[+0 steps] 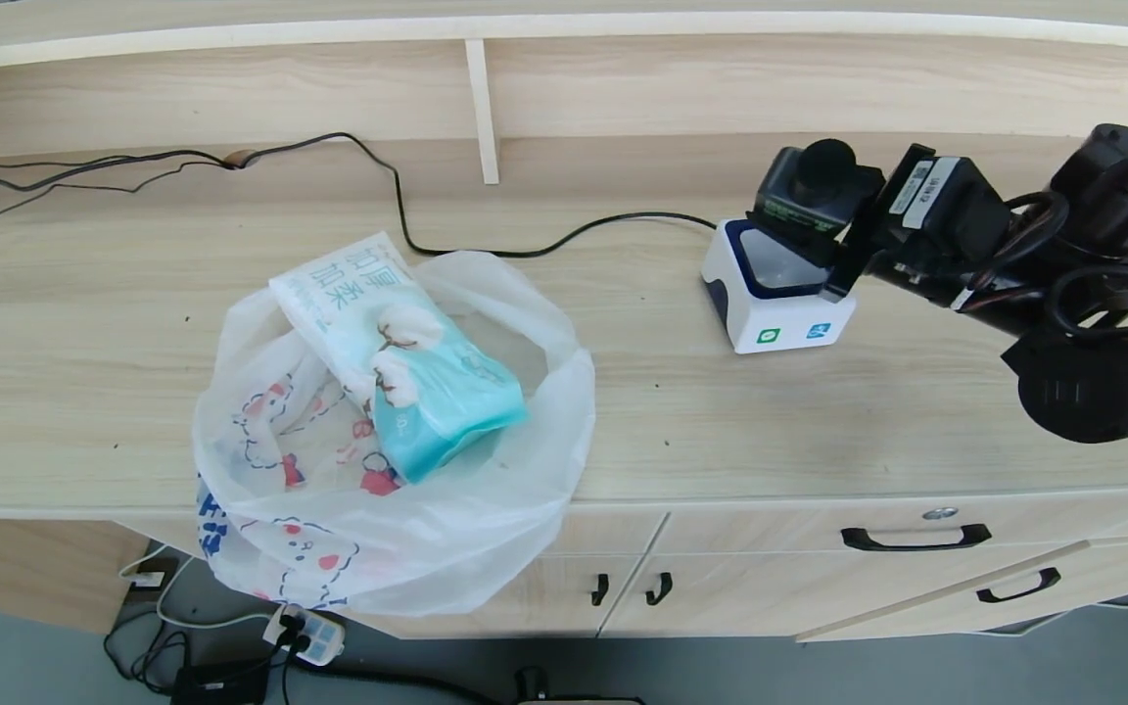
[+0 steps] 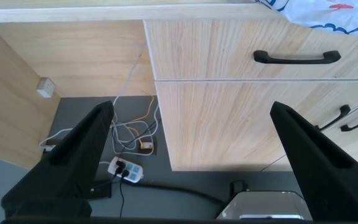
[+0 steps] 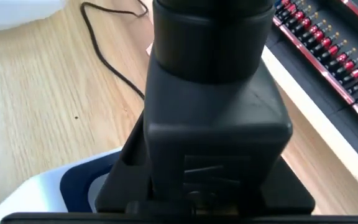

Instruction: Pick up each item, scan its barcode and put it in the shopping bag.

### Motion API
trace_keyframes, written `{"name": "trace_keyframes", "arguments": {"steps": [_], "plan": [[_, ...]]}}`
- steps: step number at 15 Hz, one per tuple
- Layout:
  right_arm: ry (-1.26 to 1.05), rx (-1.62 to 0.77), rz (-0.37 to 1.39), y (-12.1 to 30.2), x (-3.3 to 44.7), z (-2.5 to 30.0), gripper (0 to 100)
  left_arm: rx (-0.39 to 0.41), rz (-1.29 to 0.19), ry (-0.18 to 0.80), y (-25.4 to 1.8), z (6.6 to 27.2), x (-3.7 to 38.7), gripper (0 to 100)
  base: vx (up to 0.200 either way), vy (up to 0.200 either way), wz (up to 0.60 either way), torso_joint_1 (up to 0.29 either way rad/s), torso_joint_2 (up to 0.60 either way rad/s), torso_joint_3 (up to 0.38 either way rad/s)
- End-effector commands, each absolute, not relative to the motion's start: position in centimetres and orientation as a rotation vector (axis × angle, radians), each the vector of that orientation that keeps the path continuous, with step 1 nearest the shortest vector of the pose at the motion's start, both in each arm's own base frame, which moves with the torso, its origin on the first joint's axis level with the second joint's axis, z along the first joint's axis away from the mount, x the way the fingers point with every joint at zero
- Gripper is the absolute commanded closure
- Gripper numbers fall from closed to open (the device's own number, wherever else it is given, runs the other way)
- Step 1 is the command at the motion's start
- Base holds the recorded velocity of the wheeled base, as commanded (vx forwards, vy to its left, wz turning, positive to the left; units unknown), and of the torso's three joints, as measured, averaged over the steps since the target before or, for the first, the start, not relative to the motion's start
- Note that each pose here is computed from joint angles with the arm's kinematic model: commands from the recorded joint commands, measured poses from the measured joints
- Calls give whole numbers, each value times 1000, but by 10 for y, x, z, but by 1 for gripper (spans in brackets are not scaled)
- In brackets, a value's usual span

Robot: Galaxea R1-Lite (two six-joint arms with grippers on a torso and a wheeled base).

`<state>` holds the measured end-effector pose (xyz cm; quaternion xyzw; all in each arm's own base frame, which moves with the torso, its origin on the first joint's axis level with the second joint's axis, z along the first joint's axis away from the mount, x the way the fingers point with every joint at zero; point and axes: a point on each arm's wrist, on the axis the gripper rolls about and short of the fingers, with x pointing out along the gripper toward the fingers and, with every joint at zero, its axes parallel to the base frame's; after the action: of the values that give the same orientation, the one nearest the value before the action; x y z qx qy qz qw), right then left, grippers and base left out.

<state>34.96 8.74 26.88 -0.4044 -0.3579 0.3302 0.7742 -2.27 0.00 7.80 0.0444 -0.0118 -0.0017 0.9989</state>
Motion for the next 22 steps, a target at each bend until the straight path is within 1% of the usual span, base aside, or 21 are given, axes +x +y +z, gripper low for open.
{"name": "trace_keyframes", "arguments": {"steps": [1,2,3,4,6,7,8,9,10,11,13,16,22], "plan": [[-786,-822,734,94,333,276,100,89,-4,-23,0,78,-23,0,0,0,0,0,0,0],[-789,-731,761,98,309,287,100,89,-4,-23,0,78,-23,0,0,0,0,0,0,0],[-743,-643,738,96,290,289,100,86,-4,-23,0,78,-23,0,0,0,0,0,0,0],[-656,-518,710,94,266,283,100,68,-4,-23,0,78,-23,0,0,0,0,0,0,0],[-487,-256,556,88,215,269,100,51,-4,-23,0,78,-23,0,0,0,0,0,0,0],[-449,-186,530,91,201,263,100,51,-4,-23,0,78,-23,0,0,0,0,0,0,0],[-382,-52,510,101,176,252,100,51,-4,-22,0,78,-23,0,0,0,0,0,0,0],[-373,29,513,106,162,254,100,51,-4,-22,0,78,-23,0,0,0,0,0,0,0],[-374,41,518,108,159,255,100,51,-4,-22,0,78,-23,0,0,0,600,2,-2,2],[-378,102,552,112,149,261,100,51,-4,-22,0,78,-23,0,0,0,600,-2,2,2],[-380,111,556,112,147,261,100,51,-4,-22,0,78,-23,0,0,0,600,-14,-2,5],[-391,131,559,114,151,267,100,51,-4,-22,0,78,-23,0,0,0,600,4,4,2],[-367,144,589,125,165,266,100,52,-4,-23,0,78,-23,0,0,0,600,2,-1,4]]}}
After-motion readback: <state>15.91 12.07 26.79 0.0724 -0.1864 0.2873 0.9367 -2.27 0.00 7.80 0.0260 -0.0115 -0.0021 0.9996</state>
